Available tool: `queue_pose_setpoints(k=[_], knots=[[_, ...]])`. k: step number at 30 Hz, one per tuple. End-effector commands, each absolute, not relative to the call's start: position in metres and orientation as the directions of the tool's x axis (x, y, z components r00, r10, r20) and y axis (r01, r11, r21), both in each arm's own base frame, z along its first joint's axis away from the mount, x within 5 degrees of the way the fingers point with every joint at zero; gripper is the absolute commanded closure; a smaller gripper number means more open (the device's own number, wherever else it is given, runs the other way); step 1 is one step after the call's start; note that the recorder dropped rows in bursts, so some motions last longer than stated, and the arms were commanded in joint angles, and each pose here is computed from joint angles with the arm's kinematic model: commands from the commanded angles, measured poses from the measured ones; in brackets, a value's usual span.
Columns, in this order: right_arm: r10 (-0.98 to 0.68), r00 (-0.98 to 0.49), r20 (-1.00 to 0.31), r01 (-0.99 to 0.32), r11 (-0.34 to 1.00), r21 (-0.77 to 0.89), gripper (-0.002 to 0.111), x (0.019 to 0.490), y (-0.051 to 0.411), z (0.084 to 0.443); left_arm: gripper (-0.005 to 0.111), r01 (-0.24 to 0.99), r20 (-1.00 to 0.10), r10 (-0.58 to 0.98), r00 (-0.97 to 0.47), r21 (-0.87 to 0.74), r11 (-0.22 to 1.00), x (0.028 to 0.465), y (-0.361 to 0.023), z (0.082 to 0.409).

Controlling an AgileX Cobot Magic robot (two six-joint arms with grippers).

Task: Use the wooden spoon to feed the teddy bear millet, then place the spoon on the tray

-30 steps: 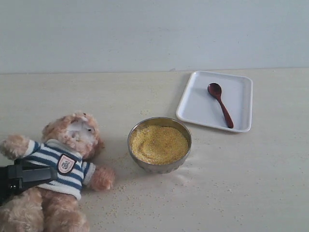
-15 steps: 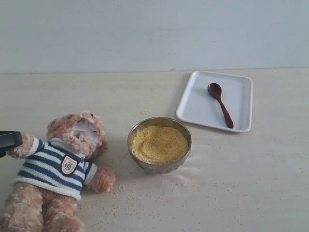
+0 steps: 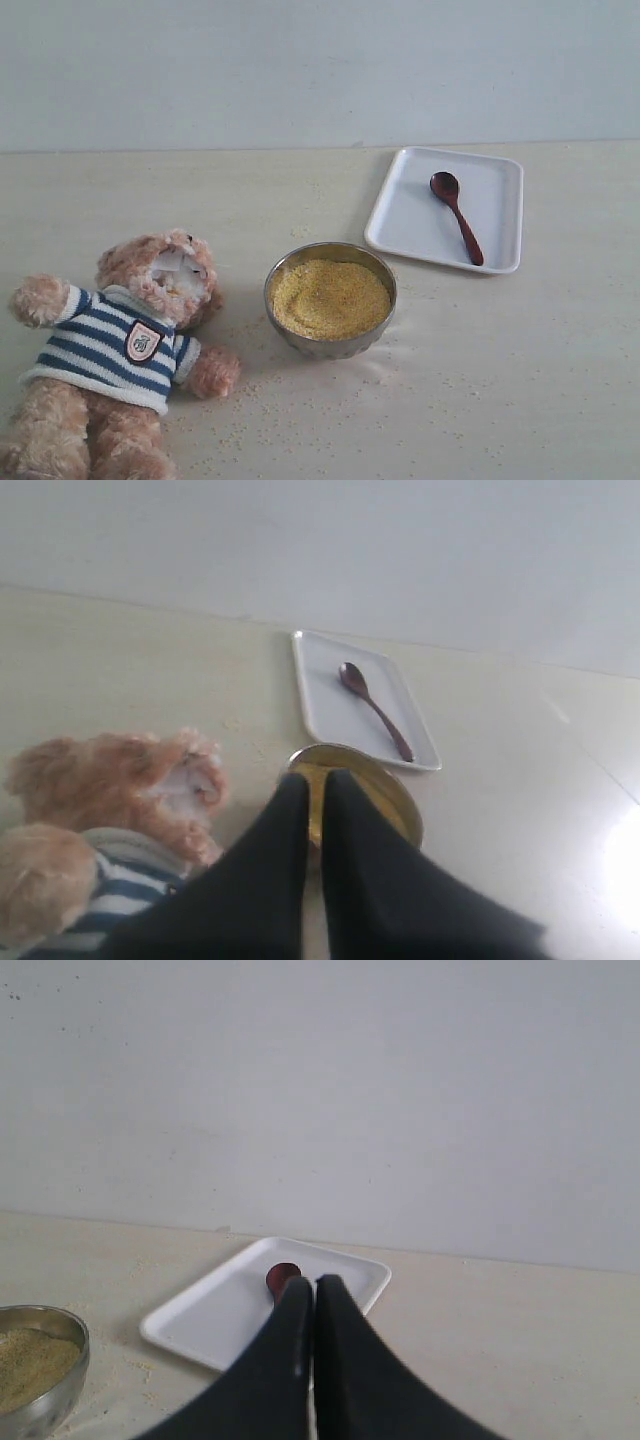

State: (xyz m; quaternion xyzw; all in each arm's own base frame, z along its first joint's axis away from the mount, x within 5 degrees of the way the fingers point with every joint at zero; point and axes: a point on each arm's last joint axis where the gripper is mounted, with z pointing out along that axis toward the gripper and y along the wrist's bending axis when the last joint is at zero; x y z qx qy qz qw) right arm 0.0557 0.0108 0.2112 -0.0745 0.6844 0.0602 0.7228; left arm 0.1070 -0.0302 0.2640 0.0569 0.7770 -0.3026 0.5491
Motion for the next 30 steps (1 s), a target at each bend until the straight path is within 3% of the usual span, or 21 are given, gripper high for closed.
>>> queue_pose_setpoints(k=[1,15,22,30], knots=[[-0.018,0.062,-0.998,-0.19,0.981,-0.029,0.108,0.055,0.011,0.21,0.102,0.507,-0.88,-0.287,-0.379,-0.457,0.731,0.101,-0.039,0.273],[-0.018,0.062,-0.998,-0.19,0.981,-0.029,0.108,0.055,0.011,0.21,0.102,0.49,-0.884,-0.316,-0.343,-0.456,0.743,0.103,-0.037,0.276],[-0.018,0.062,-0.998,-0.19,0.981,-0.029,0.108,0.055,0.011,0.21,0.102,0.393,-0.954,-0.263,-0.142,-0.298,0.87,0.084,-0.037,0.282],[-0.018,0.062,-0.998,-0.19,0.981,-0.029,0.108,0.055,0.011,0.21,0.102,0.333,-0.966,-0.254,0.047,-0.225,0.916,0.052,-0.033,0.258]])
